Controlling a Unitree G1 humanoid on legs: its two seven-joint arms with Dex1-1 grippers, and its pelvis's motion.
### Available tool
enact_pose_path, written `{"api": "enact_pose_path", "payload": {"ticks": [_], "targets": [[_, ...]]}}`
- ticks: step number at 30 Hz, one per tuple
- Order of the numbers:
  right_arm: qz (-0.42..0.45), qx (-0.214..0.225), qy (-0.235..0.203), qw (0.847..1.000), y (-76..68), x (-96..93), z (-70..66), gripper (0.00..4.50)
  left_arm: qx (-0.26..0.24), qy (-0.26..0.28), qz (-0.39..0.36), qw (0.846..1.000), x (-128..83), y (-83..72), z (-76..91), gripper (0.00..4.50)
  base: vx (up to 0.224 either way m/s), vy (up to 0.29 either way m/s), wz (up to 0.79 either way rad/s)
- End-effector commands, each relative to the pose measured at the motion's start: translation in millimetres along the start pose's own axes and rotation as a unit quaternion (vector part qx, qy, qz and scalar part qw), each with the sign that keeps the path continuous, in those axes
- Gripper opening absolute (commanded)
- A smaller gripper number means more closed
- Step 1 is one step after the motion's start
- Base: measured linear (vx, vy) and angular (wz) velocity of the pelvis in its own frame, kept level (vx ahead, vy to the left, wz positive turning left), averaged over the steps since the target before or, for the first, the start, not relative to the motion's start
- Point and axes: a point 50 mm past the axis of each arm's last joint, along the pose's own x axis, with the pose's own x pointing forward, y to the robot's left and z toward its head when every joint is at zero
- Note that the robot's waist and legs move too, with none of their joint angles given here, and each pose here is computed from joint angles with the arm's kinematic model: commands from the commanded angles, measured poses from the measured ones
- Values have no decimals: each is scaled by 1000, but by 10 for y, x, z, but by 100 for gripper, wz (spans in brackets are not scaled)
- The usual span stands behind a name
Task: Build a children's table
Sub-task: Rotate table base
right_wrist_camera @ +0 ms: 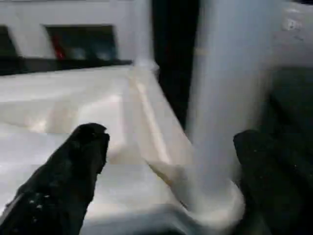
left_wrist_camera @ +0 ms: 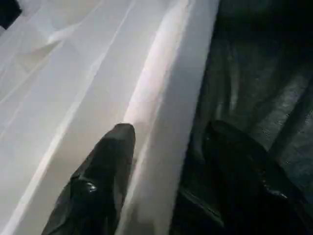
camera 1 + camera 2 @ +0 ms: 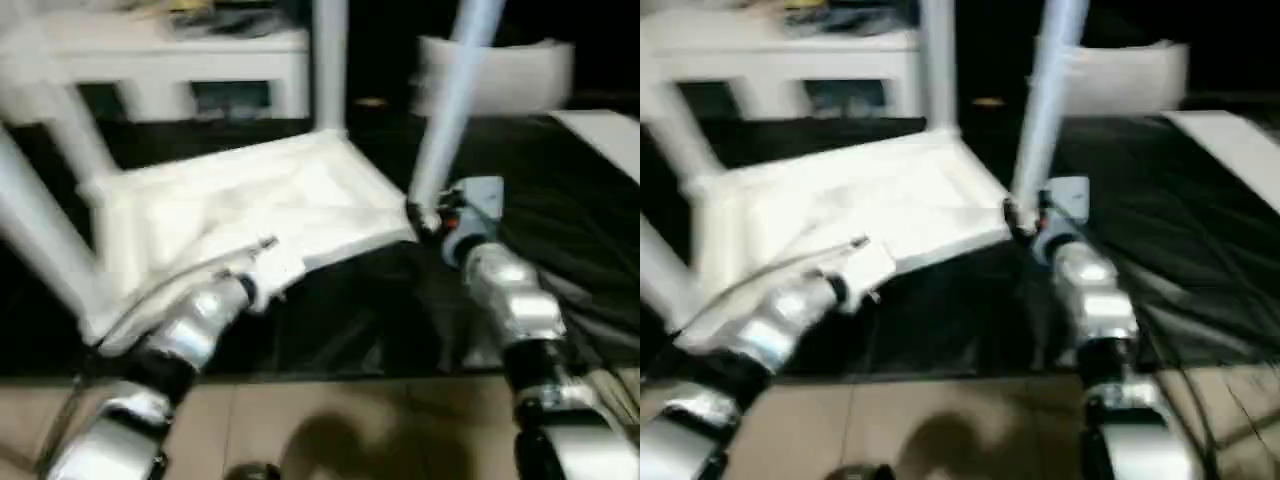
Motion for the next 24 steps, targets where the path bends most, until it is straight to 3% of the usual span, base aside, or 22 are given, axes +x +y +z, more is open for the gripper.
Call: {"api": "enact_pose_path", "payload": {"ticks": [1,2,4,5,7,9,12,15,19,24], "targets": [[15,-2,-13,1000,34,19,71,450,-45,37,-39,998,19,-190,-223,267,0,0,0],[22,0,-13,1000,49,13,65,450,-64,-11,-29,997,-91,-54,-134,267,-68,26,6],[31,4,-10,999,72,-1,47,450,-85,-97,-9,992,-566,281,39,267,0,0,0],[33,5,-9,999,76,-7,40,450,-83,-120,-9,989,-723,361,100,267,36,30,-21],[46,11,-6,999,102,-39,9,450,-89,-177,8,980,-990,553,426,267,57,12,-11],[50,10,-3,999,115,-60,-13,450,-92,-195,23,976,-1061,634,548,267,26,3,2],[55,4,0,998,126,-73,-36,450,-82,-177,34,980,-1113,716,518,267,0,0,0],[58,2,-1,998,132,-72,-34,450,-66,-161,26,984,-1165,722,514,267,0,0,0],[83,4,-4,996,180,-83,-7,450,-70,-143,-2,987,-1240,597,647,267,0,0,0],[144,6,-4,990,326,-58,33,450,-92,-85,-34,992,-1035,402,661,287,0,0,0]]}}
